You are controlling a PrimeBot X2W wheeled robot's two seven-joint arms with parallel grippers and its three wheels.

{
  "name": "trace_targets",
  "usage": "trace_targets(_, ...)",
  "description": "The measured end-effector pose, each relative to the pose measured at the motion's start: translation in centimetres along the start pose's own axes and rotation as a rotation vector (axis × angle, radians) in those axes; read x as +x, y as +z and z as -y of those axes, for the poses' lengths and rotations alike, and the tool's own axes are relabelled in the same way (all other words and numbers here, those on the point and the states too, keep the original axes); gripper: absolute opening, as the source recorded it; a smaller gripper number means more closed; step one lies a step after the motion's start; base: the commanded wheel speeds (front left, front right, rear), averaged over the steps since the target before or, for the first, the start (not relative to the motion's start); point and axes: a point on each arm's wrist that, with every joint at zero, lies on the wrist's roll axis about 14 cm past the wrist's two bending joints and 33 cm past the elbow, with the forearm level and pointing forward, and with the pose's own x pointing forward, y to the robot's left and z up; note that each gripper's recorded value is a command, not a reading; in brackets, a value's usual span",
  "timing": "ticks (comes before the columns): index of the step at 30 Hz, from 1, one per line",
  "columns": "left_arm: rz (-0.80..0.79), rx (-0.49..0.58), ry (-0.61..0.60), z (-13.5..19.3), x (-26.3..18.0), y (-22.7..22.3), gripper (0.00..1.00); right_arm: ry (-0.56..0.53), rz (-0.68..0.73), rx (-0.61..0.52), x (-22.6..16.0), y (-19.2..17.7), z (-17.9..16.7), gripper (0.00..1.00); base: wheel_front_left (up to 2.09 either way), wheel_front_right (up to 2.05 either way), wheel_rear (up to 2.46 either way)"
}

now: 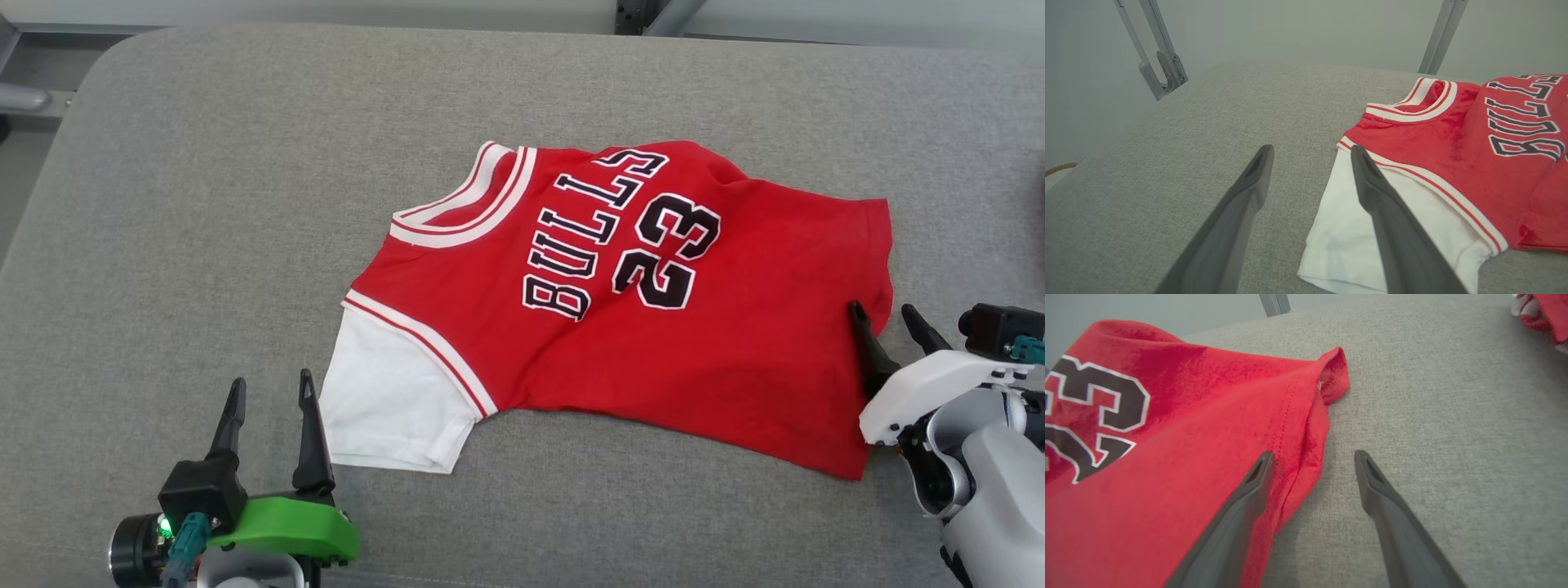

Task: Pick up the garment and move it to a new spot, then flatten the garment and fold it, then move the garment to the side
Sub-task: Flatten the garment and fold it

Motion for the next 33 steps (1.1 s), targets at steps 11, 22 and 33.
trace_targets(11,0.130,-0.062,-0.065,2.5,-0.7,3.8,1.00,0.067,0.073,-0.051,4.7,4.2,-1.7,0.00,0.00,0.00,0.00)
trace_targets(22,0.117,-0.082,-0.107,4.1,-0.7,3.1,1.00,0.110,0.296,-0.224,10.6,14.5,-3.7,0.00,0.00,0.00,0.00)
trace_targets(33,0.064,-0.078,-0.090,3.8,0.3,1.4,1.00,0.097,0.214,-0.285,14.5,12.1,-4.4,1.00,0.00,0.00,0.00)
